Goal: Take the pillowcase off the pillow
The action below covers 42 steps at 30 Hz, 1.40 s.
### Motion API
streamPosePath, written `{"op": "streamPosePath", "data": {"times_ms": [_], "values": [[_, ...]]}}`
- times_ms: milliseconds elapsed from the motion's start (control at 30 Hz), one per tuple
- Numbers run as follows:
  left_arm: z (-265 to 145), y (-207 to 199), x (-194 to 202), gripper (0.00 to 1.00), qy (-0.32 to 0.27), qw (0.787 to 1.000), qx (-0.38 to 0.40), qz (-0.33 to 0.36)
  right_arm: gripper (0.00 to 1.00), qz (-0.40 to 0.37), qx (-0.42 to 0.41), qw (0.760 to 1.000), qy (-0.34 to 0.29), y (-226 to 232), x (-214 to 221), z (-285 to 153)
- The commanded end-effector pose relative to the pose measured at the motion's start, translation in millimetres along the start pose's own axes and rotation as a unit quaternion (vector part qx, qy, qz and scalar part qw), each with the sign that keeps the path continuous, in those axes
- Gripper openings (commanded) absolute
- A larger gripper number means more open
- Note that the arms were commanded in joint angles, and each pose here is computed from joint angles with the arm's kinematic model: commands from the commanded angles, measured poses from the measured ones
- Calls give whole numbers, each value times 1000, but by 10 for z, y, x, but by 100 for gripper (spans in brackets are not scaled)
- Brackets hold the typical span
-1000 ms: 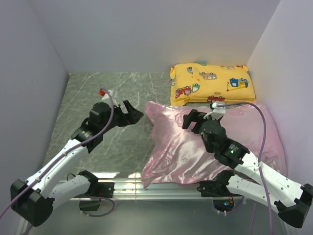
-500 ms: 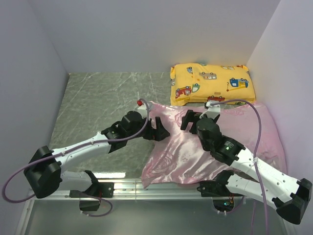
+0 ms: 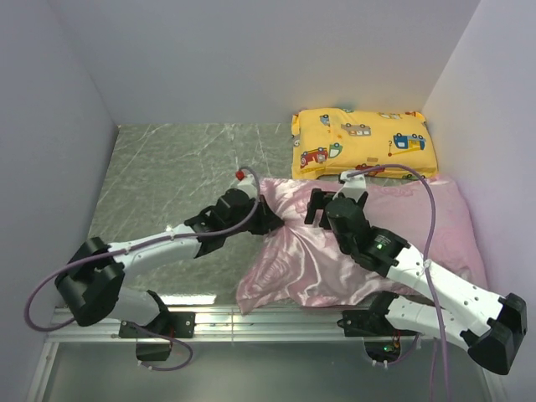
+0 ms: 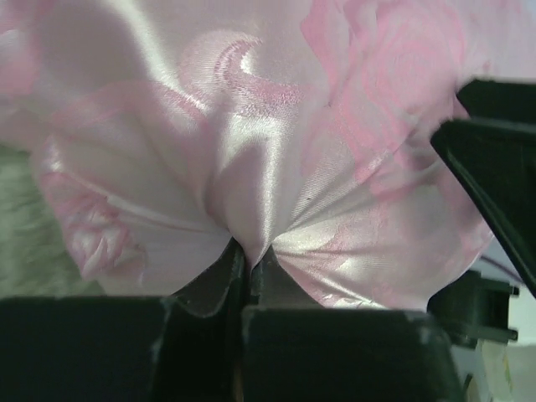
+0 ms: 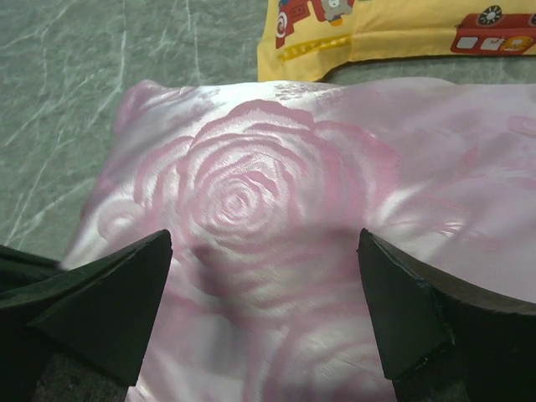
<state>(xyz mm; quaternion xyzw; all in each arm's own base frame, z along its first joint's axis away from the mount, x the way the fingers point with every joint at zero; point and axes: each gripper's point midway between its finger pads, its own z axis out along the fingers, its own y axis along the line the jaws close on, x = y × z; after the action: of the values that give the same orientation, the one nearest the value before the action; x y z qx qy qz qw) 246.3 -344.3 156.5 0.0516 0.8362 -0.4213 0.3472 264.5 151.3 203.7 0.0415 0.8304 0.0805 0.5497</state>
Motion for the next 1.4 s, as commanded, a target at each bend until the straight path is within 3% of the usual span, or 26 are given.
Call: {"op": "streamPosePath", "data": {"times_ms": [0,167,333,567,767,1000,1067,1100,1133,1167,1200,1367], "values": [[-369,624,-516,0,-93,986,-124,-55,98,-16,-24,1000,-6,142,-240,-80],[-1125,1164,-1087,0,-215,949,-194,-122,97,-51,-106,993,10,483,-403,-187],[-1556,1390,-1307,0,-269,922,-236,-147,96,-113,-168,979,35,834,-298,-337],[-1563,1426,-1477,0,-260,924,-243,-138,97,-274,-180,944,29,1241,85,-599],[-1566,1365,-1579,1,-255,930,-229,-130,98,-366,-93,926,22,1154,347,-436],[-1573,1249,-1668,1,-252,936,-214,-118,97,-465,-21,885,18,1108,620,-181],[-1598,1192,-1726,0,-257,937,-209,-112,75,-462,-12,887,16,1208,565,-109],[-1614,1161,-1745,1,-258,938,-205,-107,56,-464,-11,886,23,1221,540,-90],[-1624,1149,-1755,1,-258,938,-206,-105,7,-448,-14,894,16,1320,399,-91],[-1657,1090,-1810,1,-264,938,-200,-100,0,-440,-9,898,13,1348,324,-76],[-1672,1073,-1831,0,-264,939,-201,-93,0,-448,-16,894,10,1396,242,-101],[-1781,854,-2069,3,-275,940,-190,-60,0,-370,-108,922,-32,1879,-550,-462]]}}
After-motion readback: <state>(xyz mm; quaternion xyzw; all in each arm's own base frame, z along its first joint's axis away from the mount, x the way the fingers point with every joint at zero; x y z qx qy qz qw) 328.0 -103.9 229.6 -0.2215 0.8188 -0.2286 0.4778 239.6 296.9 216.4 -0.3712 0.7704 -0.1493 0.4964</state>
